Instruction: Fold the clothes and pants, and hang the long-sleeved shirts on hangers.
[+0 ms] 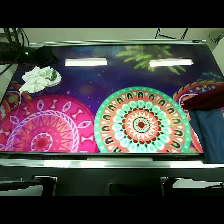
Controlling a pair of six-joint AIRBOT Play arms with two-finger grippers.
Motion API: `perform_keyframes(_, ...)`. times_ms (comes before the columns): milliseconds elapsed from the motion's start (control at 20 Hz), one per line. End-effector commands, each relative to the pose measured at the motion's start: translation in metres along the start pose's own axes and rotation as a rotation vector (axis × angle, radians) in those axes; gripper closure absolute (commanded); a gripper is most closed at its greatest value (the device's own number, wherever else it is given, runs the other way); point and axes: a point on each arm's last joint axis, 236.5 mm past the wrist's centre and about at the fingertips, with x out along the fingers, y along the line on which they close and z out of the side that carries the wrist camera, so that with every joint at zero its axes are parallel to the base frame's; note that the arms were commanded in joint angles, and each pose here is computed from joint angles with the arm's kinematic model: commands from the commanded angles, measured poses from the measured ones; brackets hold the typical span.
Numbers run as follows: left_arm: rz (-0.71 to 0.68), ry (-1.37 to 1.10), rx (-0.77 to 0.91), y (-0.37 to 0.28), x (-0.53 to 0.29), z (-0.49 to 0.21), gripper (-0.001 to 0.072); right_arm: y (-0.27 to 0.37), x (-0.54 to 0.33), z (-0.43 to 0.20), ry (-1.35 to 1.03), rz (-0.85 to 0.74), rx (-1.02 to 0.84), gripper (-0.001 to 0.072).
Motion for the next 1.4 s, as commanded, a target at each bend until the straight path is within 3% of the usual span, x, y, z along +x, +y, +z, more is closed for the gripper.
perform_keyframes(0, 0.0, 0.0, 0.001, 0.0, 0.0, 0.0, 0.0684, -0.037, -0.022, 0.008, -0.035, -0.065, 0.097, 0.0673)
perform_keyframes(150, 0.0, 0.0, 0.017, 0.0, 0.0, 0.0, 0.0684, -0.074, -0.042, -0.002, -0.019, -0.209, 0.138, 0.0673)
perform_keyframes(300, 0.0, 0.0, 0.023, 0.0, 0.0, 0.0, 0.0684, -0.126, -0.057, -0.036, 0.096, -0.438, 0.185, 0.0672)
perform_keyframes(600, -0.001, 0.001, 0.022, 0.0, 0.0, 0.0, 0.0684, -0.217, -0.047, -0.121, 0.274, -0.721, 0.298, 0.0671)
perform_keyframes(950, -0.066, 0.002, 0.001, -0.016, 0.0, 0.0, 0.0684, -0.284, -0.013, -0.197, 0.433, -0.837, 0.298, 0.0665)
perform_keyframes(1000, -0.069, 0.001, 0.0, -0.017, 0.0, 0.0, 0.0684, -0.288, -0.017, -0.194, 0.423, -0.861, 0.286, 0.056)
perform_keyframes(1050, -0.07, 0.001, 0.0, -0.017, 0.0, 0.0, 0.0684, -0.287, -0.018, -0.188, 0.404, -0.86, 0.265, 0.0246)
perform_keyframes(1100, -0.075, 0.001, -0.002, -0.018, 0.0, 0.0, 0.0684, -0.282, -0.02, -0.178, 0.394, -0.839, 0.218, 0.0005)
perform_keyframes(1250, -0.13, -0.031, -0.009, -0.033, -0.007, 0.009, 0.0684, -0.236, -0.033, -0.101, 0.181, -0.747, 0.086, 0.0)
perform_keyframes(1350, -0.128, -0.16, 0.007, -0.038, -0.021, 0.042, 0.0685, -0.152, -0.047, -0.005, -0.144, -0.618, -0.117, 0.0001)
